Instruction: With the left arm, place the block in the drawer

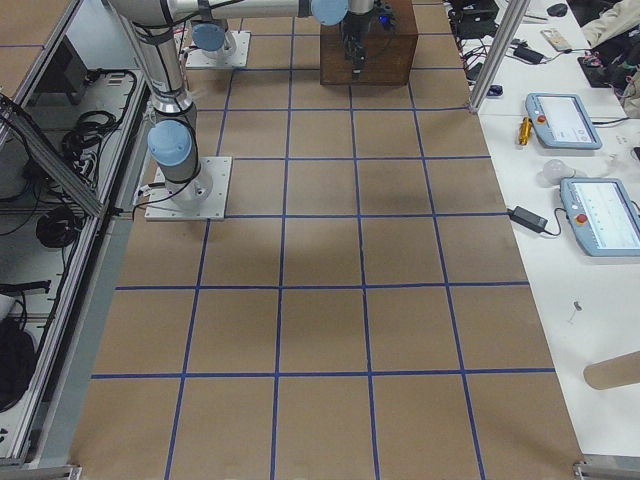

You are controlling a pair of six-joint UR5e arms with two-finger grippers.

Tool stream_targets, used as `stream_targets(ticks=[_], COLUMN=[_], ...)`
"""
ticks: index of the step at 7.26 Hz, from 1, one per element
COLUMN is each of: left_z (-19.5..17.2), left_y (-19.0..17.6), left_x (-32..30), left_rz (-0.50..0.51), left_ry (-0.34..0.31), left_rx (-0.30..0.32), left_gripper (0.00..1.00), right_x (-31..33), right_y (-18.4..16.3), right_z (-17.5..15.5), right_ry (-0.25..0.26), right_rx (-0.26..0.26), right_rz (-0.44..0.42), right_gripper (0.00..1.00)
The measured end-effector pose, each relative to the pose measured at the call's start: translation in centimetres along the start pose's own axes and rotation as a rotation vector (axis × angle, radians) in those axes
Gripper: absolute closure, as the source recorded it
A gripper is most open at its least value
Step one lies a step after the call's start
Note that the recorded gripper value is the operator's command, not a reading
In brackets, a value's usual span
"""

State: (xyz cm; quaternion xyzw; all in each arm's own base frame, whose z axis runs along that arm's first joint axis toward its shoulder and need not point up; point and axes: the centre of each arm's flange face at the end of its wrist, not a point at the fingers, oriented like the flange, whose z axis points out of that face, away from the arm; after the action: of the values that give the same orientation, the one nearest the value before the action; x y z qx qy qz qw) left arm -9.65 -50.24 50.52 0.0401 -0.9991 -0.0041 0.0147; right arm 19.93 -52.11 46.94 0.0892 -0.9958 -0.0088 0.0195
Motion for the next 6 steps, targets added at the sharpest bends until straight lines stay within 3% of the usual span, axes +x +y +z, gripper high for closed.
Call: stream_targets(ticks=[3,6], left_z=[1.08,0.54], left_y=[0.15,0.1], left_x=[0.66,0.55], left_rz=[0.024,0.023], left_ry=[-0.066,-0.078], left_rx=[0.038,0.056], left_gripper=[0.0,0.0], right_x=[0.0,0.0], right_y=[0.0,0.0], right_z=[0.0,-0.01], right_ry=[0.0,0.0], right_rx=[0.0,0.0], right_rz=[0.0,0.0], right_gripper=[0.0,0.0])
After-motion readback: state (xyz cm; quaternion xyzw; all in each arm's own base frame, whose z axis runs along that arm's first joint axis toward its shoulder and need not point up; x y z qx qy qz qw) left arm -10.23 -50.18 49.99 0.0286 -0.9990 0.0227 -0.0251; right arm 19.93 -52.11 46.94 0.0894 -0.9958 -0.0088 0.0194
